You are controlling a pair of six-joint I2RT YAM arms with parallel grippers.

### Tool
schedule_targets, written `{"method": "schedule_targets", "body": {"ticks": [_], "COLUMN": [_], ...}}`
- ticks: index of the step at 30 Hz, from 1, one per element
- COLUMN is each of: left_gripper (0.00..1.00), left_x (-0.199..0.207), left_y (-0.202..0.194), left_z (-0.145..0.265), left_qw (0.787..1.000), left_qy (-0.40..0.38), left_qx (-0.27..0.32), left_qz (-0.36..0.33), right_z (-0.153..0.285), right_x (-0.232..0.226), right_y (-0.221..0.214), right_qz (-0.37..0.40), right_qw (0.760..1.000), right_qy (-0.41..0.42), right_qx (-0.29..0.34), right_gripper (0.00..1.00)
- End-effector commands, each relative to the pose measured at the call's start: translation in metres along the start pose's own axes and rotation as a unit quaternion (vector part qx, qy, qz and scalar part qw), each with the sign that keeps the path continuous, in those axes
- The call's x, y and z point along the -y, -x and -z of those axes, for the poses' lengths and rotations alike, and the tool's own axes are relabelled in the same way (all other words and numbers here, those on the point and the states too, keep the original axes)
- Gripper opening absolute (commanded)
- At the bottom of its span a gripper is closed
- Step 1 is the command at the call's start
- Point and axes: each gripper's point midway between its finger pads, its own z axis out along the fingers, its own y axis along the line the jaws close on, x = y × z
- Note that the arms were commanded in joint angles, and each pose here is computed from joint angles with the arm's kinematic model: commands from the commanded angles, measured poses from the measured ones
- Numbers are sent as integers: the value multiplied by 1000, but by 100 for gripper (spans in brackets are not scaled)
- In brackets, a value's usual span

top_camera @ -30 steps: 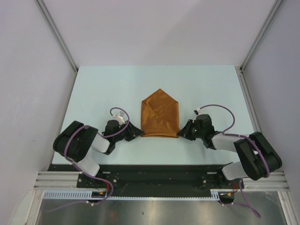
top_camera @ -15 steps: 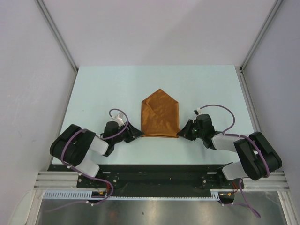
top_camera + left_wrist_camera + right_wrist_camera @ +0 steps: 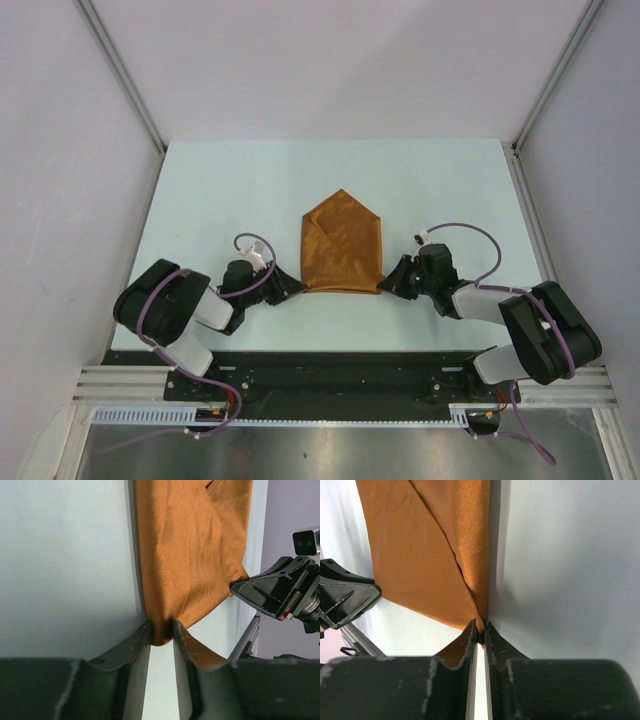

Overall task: Fold the napkin, place the utensils inside, and roll it up
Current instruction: Roll the napkin with the utensil

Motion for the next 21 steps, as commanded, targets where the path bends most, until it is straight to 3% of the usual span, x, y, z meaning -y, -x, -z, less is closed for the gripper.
{"method": "schedule_targets", "body": {"ticks": [1,11,14,21], "left_gripper": [29,7,2,0], "left_x": [-54,-40,-35,-16], "left_y": [-50,-40,-36,-24], "left_z": [18,13,11,7], "left_qw": [991,994,994,996], "left_qy": [100,84,79,61], "left_qx": [-73,-69,-69,-67], "left_qz": [41,28,24,11], "right_z": [1,1,3,27], "right_x": [-4,-3,-6,-15], "right_y": [5,6,8,30], "right_qz": [8,13,21,74], "right_qw": [1000,1000,1000,996], "right_qy": [10,8,10,-4], "right_qx": [11,12,15,58], "right_gripper": [12,13,18,50]}}
